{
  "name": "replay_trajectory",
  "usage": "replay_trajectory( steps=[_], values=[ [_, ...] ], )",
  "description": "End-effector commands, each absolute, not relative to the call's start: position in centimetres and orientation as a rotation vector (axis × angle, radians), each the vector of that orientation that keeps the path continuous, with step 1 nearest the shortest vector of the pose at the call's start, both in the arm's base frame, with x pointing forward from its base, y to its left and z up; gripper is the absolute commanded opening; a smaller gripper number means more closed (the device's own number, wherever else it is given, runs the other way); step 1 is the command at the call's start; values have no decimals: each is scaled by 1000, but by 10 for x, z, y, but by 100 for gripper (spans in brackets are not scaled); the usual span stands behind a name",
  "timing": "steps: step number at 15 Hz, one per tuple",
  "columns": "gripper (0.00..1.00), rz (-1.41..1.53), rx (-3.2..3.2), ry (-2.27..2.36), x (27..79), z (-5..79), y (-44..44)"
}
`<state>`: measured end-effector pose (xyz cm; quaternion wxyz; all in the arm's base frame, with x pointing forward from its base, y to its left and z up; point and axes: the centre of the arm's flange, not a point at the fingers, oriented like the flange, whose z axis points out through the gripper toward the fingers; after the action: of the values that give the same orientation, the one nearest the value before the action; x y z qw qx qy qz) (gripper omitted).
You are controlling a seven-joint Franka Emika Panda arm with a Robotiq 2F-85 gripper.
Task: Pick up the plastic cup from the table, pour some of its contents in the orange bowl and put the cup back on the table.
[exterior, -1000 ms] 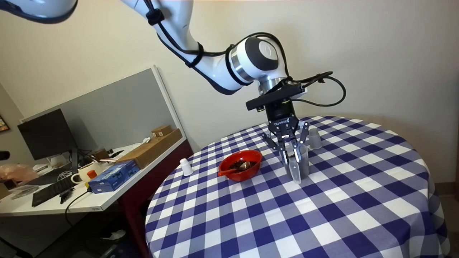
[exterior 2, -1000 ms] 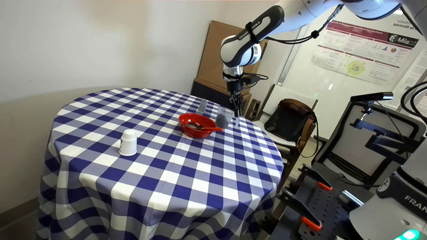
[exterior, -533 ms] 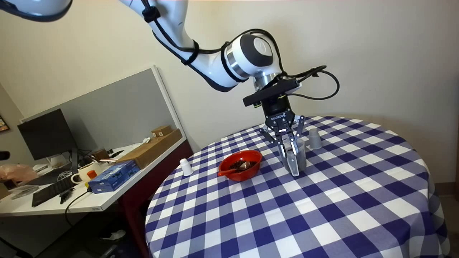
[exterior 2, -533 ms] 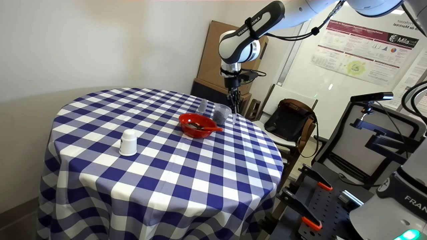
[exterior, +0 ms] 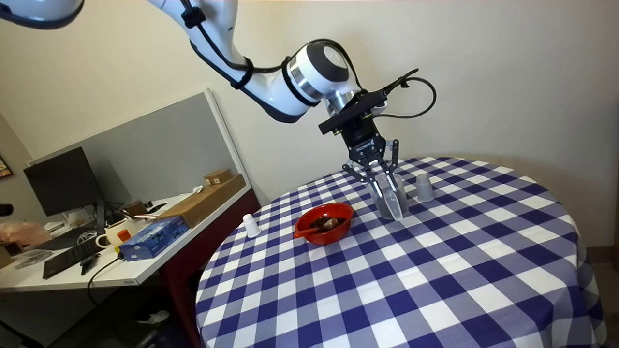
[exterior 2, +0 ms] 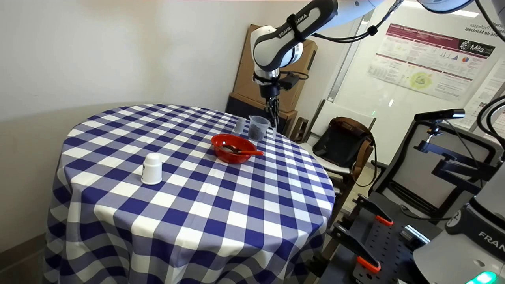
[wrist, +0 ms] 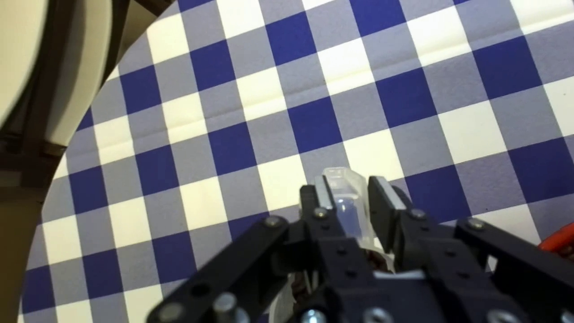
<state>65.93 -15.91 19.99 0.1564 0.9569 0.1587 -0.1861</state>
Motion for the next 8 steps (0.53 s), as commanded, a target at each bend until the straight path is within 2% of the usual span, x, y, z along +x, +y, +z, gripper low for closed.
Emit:
replay_trajectory(
  steps=[1,8],
  values=[
    [12,-499,2644,528,658,216,-139],
    [12,-483,2578,604,664,227,-117]
  ],
)
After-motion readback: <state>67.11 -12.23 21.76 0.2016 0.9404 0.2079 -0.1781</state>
